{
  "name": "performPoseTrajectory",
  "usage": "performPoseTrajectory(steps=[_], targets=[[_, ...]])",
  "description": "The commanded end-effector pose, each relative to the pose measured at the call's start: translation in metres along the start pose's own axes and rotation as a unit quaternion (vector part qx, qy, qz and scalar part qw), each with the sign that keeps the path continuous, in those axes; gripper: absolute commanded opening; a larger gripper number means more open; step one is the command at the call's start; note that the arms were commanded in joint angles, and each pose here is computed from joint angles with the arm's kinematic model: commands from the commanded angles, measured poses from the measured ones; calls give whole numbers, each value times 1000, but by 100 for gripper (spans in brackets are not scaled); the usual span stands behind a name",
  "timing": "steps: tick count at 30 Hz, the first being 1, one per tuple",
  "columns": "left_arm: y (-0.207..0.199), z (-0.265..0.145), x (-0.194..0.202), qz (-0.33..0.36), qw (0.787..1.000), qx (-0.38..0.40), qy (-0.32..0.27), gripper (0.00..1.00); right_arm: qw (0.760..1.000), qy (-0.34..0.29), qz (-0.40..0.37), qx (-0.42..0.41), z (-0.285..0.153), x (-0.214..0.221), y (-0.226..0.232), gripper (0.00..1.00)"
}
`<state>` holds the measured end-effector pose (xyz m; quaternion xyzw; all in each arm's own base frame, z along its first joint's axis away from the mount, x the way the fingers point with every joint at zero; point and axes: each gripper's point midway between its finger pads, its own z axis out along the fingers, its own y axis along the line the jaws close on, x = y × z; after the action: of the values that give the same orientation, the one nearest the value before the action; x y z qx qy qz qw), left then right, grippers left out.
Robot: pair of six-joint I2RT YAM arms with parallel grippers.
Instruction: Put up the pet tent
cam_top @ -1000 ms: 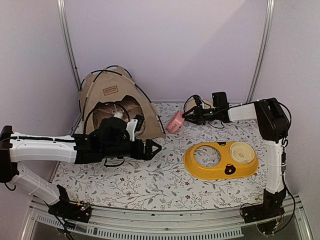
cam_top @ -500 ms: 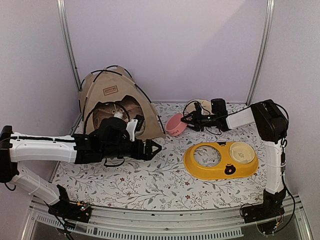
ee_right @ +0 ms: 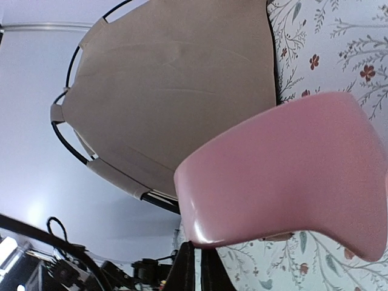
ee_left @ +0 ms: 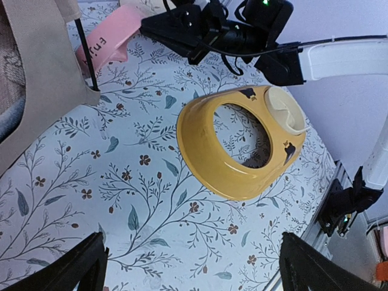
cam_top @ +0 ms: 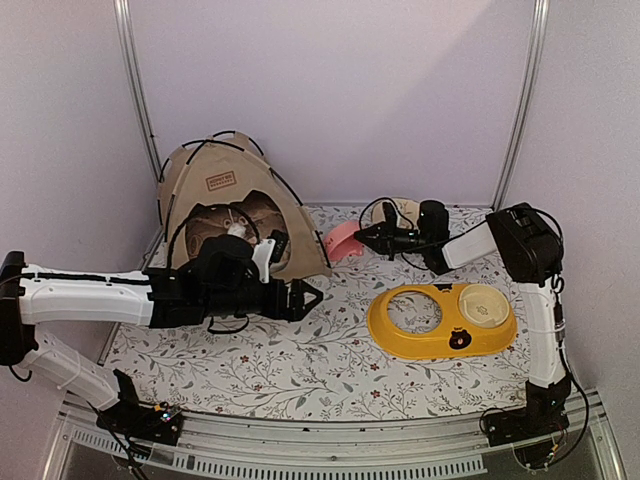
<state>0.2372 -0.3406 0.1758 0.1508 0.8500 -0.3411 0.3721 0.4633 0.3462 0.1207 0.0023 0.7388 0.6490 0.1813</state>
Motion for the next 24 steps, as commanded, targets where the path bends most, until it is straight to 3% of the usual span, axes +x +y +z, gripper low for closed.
performPoseTrajectory(steps=[1, 9, 14, 19, 24], targets=[[1, -5, -8, 0, 1000, 4, -16, 99, 999, 0, -14, -38, 7, -1, 21, 0], [3, -7, -7, -1, 1000, 2, -17, 100, 999, -20, -22, -27, -1, -7, 34, 0], [6, -9, -6, -3, 1000, -2, -19, 99, 992, -56, -80, 78, -16, -18, 33, 0], [6, -7, -7, -4, 1000, -3, -20, 99, 968, -65, -118, 212, -26, -34, 0, 11], [-1, -2, -17, 0, 1000, 5, -28, 100, 945, -69, -171, 272, -30, -51, -9, 39]])
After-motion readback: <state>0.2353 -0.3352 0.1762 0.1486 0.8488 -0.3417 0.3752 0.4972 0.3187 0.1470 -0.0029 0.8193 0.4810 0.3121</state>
